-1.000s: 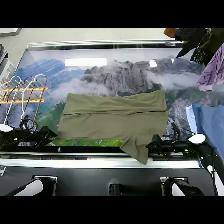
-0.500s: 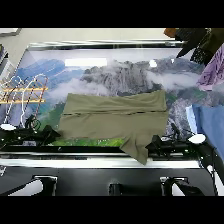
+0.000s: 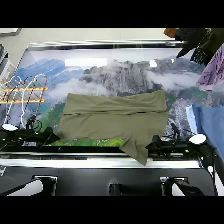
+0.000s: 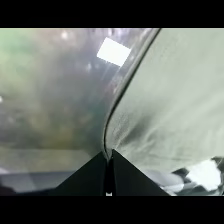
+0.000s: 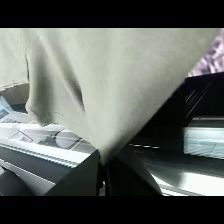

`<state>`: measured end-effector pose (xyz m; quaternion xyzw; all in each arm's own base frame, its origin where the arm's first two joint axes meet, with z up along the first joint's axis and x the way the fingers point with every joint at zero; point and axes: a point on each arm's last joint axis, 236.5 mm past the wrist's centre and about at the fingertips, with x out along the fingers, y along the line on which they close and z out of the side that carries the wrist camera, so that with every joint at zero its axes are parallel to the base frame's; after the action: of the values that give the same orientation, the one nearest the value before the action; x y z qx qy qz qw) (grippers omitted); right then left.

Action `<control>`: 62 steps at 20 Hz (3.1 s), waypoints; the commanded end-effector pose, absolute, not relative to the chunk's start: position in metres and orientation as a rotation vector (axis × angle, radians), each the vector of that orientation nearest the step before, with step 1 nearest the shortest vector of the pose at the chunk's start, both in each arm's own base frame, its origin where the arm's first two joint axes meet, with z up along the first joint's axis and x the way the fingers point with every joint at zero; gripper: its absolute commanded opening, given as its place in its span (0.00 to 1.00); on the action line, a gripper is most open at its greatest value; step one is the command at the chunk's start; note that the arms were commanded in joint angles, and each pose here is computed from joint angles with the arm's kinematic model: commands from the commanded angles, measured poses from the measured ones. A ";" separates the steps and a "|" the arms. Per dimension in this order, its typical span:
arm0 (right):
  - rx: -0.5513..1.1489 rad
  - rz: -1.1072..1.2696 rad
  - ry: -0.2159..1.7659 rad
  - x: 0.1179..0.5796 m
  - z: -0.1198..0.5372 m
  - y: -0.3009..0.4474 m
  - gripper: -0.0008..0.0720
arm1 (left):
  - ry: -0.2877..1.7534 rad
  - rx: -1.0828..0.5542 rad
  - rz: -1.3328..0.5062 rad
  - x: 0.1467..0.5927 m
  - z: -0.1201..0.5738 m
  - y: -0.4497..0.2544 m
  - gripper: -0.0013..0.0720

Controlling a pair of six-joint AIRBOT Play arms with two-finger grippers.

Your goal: Fold the clothes and pants, and hang the long-sleeved shirts on hangers.

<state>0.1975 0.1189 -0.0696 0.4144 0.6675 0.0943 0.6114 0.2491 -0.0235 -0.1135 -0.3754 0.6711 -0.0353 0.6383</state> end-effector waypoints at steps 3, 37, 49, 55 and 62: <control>0.920 0.255 1.532 0.181 -0.046 0.123 0.05 | 1.547 -0.887 -0.102 0.236 -0.082 -0.031 0.04; 0.851 0.105 1.241 0.405 -0.046 0.049 0.05 | 1.312 -0.607 -0.028 0.479 -0.060 -0.024 0.04; 0.825 0.126 1.236 0.406 0.009 -0.020 0.86 | 1.300 -0.409 -0.002 0.479 -0.015 0.002 0.88; 0.786 0.187 1.343 0.391 -0.037 -0.036 0.96 | 1.223 -0.336 0.000 0.461 0.059 0.009 0.93; 0.864 0.291 1.403 0.392 -0.075 -0.020 0.96 | 1.241 -0.333 -0.008 0.440 0.081 0.006 0.93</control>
<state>0.3917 -0.0269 -0.0637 0.3724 0.6193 0.1070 0.6829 0.4492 0.0059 0.0746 -0.1565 0.5722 -0.0046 0.8050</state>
